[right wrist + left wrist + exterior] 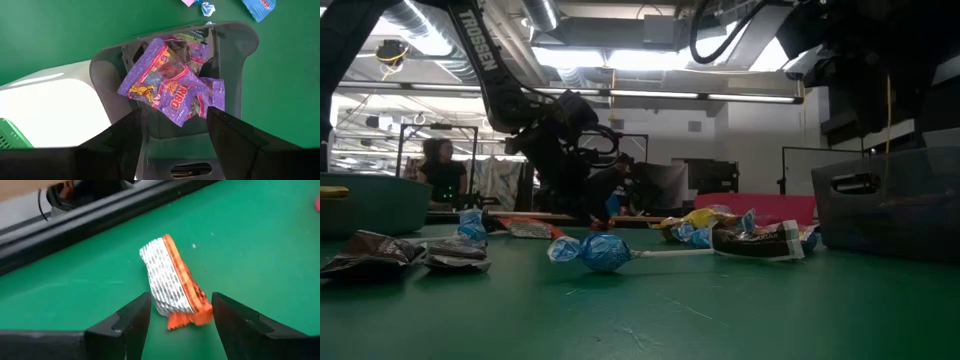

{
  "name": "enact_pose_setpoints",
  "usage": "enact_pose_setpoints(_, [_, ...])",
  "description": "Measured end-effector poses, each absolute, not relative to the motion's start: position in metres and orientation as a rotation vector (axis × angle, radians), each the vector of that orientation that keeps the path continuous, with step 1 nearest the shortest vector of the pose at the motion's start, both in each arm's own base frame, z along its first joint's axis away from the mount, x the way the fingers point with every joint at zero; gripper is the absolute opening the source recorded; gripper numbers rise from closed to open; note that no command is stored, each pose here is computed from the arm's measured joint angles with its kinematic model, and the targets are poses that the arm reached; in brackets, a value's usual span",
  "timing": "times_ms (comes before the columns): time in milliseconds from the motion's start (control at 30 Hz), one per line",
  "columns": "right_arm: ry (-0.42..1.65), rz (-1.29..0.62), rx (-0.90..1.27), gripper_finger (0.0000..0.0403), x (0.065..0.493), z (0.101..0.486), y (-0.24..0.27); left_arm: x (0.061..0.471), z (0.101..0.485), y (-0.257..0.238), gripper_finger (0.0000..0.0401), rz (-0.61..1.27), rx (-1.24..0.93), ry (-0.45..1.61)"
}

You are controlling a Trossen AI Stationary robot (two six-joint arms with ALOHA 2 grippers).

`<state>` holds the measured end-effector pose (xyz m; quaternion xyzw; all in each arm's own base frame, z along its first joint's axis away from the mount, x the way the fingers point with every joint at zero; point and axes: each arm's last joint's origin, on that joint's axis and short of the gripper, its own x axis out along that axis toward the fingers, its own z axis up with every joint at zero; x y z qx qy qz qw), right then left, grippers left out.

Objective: Sort candy
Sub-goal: Put the orange chocolate bar into the red bin

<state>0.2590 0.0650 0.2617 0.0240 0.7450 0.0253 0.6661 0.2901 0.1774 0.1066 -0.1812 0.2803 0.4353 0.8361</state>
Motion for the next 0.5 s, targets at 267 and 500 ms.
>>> enact_pose_setpoints(267, [1.681, 0.057, 0.054, 0.0216, 0.259, 0.262, 0.065, 0.291, 0.095, 0.177, 0.0142, 0.906, -0.442, 0.609])
enact_pose_setpoints(500, [1.682, 0.057, 0.055, 0.0216, 0.259, 0.262, 0.065, 0.291, 0.092, 0.178, 0.0088, 0.937, -0.43, 0.609])
